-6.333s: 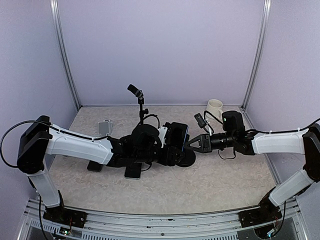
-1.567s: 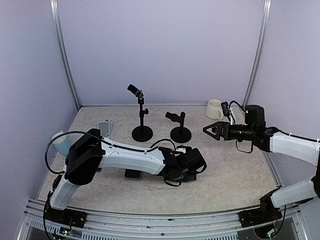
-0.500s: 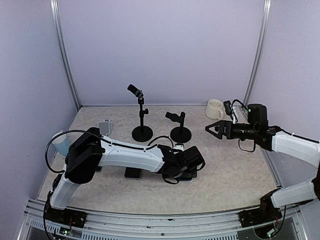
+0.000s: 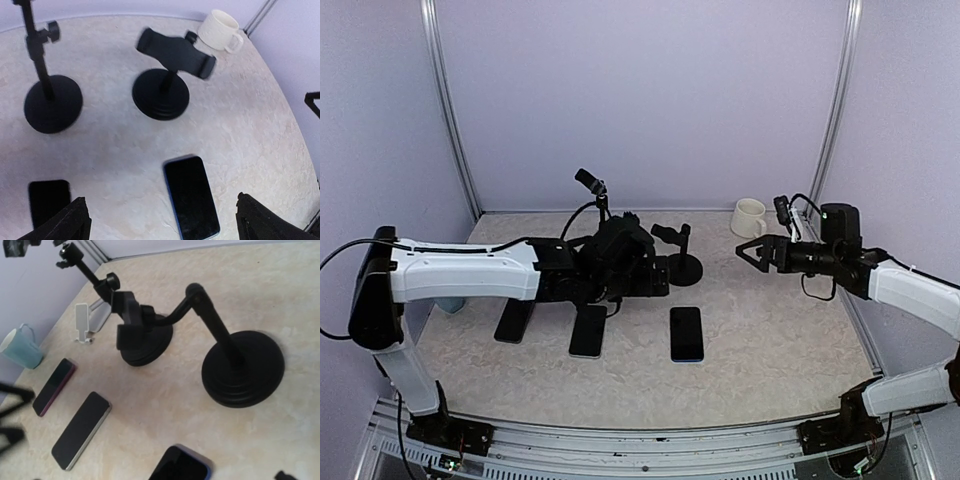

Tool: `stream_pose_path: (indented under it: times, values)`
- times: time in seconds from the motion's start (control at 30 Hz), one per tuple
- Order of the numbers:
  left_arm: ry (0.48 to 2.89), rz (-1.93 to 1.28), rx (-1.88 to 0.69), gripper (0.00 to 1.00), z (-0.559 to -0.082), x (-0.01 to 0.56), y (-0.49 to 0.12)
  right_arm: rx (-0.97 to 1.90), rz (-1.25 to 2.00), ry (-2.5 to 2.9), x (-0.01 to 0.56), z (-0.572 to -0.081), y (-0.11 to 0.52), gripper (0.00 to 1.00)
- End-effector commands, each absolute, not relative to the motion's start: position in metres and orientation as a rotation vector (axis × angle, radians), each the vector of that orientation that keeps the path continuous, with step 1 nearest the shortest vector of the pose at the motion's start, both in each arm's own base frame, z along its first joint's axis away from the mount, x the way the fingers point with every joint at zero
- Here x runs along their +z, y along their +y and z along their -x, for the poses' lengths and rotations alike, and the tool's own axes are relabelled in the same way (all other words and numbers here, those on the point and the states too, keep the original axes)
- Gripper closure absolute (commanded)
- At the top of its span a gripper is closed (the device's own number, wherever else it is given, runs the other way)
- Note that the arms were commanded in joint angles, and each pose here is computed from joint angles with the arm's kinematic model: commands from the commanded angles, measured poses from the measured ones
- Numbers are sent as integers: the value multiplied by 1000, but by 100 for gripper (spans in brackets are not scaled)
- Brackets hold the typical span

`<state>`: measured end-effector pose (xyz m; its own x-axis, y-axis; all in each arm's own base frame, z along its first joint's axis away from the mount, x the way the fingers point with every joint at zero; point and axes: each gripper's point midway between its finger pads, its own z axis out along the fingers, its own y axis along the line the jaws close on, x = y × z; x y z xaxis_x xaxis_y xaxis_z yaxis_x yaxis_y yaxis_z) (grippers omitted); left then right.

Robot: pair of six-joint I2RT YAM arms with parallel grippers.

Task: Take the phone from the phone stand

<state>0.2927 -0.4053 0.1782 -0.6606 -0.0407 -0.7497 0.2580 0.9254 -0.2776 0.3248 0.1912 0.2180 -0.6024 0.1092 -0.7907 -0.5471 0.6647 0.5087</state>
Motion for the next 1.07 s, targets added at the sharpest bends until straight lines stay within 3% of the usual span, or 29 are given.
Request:
stream_pose_path:
  times: [0.0,0.17,0.53,0.77,1.03]
  values:
    - [2140,-216,-458,1,-314,215,-364,908,317,1975,242,-333,182,0]
    - [2046,-171,-517,1,-324,253,-304,841,281,1974,244,-336,173,0]
    - [1983,-77,-569,1,-318,242,-190,771,219,1977,221,-326,157,0]
    - [2045,-17,-587,1,-306,201,-172,781,189,1970,200,-315,152,0]
    - [2049,-12,-577,1,-311,200,-173,783,203,1983,195,-320,155,0]
